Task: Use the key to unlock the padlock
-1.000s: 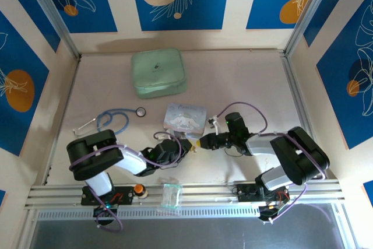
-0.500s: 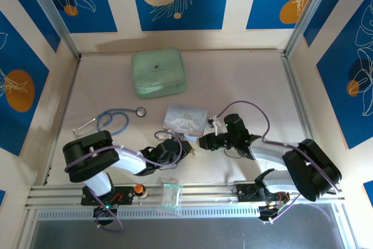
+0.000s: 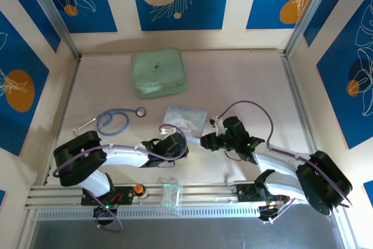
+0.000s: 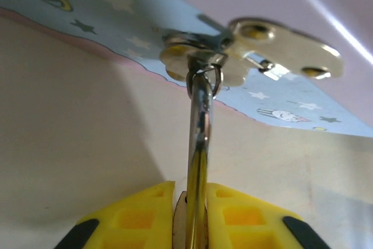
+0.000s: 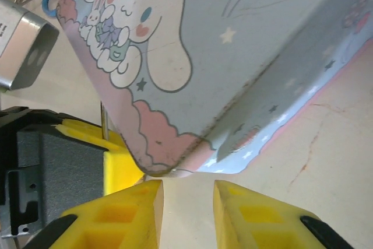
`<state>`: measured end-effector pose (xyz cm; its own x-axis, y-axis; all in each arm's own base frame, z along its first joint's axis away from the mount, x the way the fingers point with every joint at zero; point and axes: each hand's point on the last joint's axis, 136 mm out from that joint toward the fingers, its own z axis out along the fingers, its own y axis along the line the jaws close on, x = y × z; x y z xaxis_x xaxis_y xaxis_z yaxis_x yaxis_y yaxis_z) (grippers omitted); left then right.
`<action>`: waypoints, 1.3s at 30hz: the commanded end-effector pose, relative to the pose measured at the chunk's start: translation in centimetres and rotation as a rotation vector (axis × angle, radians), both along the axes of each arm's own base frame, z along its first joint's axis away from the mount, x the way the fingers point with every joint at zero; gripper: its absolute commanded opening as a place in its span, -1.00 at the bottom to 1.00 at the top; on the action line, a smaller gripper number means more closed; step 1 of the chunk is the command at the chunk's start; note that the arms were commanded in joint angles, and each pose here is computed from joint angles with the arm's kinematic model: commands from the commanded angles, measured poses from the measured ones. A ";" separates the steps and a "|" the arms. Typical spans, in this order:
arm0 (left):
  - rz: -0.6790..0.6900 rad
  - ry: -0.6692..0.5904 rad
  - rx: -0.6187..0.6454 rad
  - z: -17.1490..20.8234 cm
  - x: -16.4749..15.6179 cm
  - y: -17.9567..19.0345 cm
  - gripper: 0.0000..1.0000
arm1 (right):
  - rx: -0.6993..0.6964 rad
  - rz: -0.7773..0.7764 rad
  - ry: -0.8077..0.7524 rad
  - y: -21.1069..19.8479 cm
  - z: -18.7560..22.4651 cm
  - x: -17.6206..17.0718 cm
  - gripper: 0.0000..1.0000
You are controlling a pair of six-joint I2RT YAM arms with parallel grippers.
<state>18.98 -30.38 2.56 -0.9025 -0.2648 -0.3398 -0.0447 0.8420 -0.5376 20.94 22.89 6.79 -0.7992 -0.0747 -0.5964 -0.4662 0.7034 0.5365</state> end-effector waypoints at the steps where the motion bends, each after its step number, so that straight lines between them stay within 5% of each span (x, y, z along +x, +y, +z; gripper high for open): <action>1: -0.042 0.058 0.268 -2.8 -1.2 4.7 -0.63 | -0.029 -0.014 -0.020 -0.3 0.3 0.3 -0.44; 8: -0.072 0.054 0.334 -2.9 -0.9 4.7 -0.63 | 0.010 0.019 -0.052 0.3 1.4 0.0 -0.43; 12: -0.083 0.048 0.402 -2.7 -0.6 5.2 -0.63 | 0.055 0.071 -0.067 1.2 2.1 -0.8 -0.20; 26: -0.078 0.032 0.652 -2.6 0.3 7.9 -0.65 | 0.029 0.071 -0.083 1.9 1.4 -0.9 -0.27; 39: -0.086 0.019 0.718 -2.8 0.2 8.4 -0.60 | 0.012 0.015 -0.065 1.1 0.6 -0.5 -0.27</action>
